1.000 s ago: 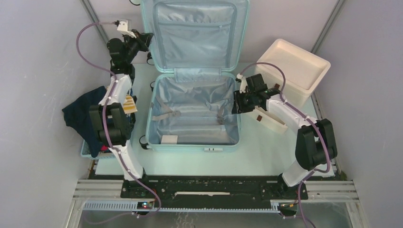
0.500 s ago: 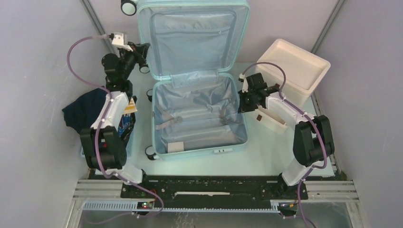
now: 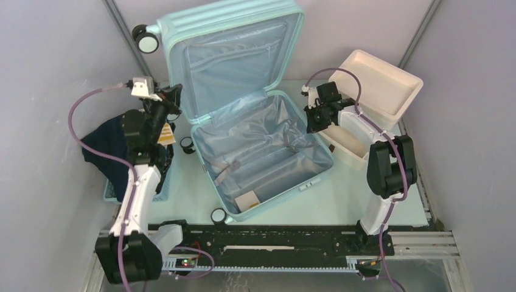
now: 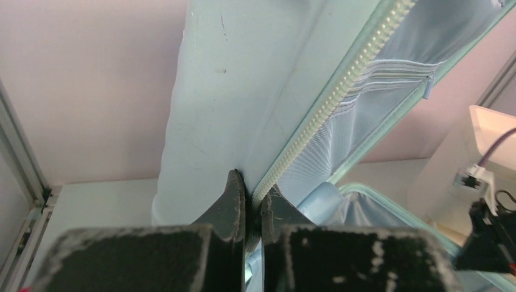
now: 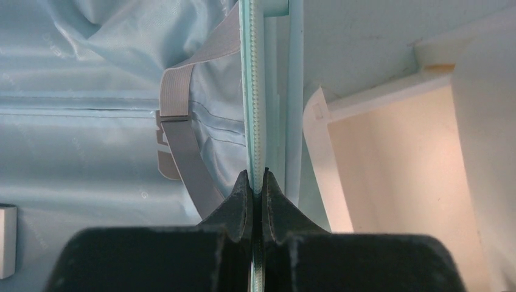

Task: Open, take out, and arrange the luggage
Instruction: Adjust the luggage at the center of the board.

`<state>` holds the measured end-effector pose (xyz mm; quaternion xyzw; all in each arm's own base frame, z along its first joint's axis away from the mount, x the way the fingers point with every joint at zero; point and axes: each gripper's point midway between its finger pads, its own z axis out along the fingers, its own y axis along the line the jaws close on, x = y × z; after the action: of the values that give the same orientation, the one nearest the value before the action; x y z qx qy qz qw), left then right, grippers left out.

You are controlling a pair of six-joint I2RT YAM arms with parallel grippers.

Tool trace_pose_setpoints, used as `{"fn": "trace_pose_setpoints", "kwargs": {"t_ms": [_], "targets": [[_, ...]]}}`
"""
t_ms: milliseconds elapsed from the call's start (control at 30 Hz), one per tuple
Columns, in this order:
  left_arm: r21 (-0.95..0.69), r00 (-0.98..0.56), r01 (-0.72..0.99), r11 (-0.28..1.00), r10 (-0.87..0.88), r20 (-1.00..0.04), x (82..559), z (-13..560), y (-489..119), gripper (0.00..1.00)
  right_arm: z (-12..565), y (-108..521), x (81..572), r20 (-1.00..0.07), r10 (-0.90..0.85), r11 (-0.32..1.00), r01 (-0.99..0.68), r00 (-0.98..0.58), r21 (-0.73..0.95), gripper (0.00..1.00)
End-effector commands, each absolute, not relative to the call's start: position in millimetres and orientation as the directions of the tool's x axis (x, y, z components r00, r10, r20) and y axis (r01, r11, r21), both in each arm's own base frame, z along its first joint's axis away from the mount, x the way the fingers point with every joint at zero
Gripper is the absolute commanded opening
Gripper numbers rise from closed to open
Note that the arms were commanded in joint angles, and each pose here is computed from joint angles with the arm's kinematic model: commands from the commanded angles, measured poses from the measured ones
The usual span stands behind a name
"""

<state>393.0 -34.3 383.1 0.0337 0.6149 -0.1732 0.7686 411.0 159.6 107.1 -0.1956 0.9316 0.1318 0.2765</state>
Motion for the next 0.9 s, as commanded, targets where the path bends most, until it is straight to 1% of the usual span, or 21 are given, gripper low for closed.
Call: {"fn": "trace_pose_setpoints", "kwargs": {"t_ms": [0, 167, 300, 467, 667, 767, 800, 833, 867], "targets": [[-0.238, 0.198, 0.493, 0.837, -0.374, -0.906, 324, 417, -75, 0.00, 164, 196, 477, -0.815, -0.290, 0.817, -0.574, -0.502, 0.063, 0.00], [-0.295, 0.188, 0.474, 0.830, -0.423, -0.886, 286, 412, -74, 0.00, 182, 218, 501, -0.856, -0.276, 0.798, -0.601, -0.437, 0.050, 0.00], [-0.332, 0.151, 0.468, 0.819, -0.444, -0.883, 266, 407, -76, 0.00, 193, 237, 525, -0.879, -0.271, 0.793, -0.609, -0.392, 0.027, 0.00], [-0.388, 0.103, 0.464, 0.796, -0.484, -0.869, 248, 401, -79, 0.00, 207, 263, 546, -0.909, -0.276, 0.756, -0.654, -0.311, -0.006, 0.00], [-0.468, 0.020, 0.453, 0.759, -0.533, -0.846, 231, 376, -84, 0.00, 218, 289, 561, -0.937, -0.255, 0.708, -0.706, -0.239, -0.013, 0.00], [-0.480, -0.020, 0.421, 0.769, -0.522, -0.853, 227, 357, -83, 0.00, 219, 298, 559, -0.936, -0.270, 0.685, -0.728, -0.224, -0.023, 0.00], [-0.477, -0.021, 0.407, 0.779, -0.514, -0.857, 227, 353, -81, 0.00, 217, 299, 554, -0.930, -0.299, 0.659, -0.751, -0.213, -0.039, 0.00], [-0.471, -0.023, 0.392, 0.790, -0.504, -0.863, 227, 349, -79, 0.00, 216, 299, 547, -0.924, -0.322, 0.630, -0.775, -0.208, -0.045, 0.06], [-0.465, -0.024, 0.378, 0.800, -0.494, -0.869, 230, 345, -77, 0.00, 215, 296, 539, -0.914, -0.345, 0.613, -0.789, -0.215, -0.047, 0.20]]}}
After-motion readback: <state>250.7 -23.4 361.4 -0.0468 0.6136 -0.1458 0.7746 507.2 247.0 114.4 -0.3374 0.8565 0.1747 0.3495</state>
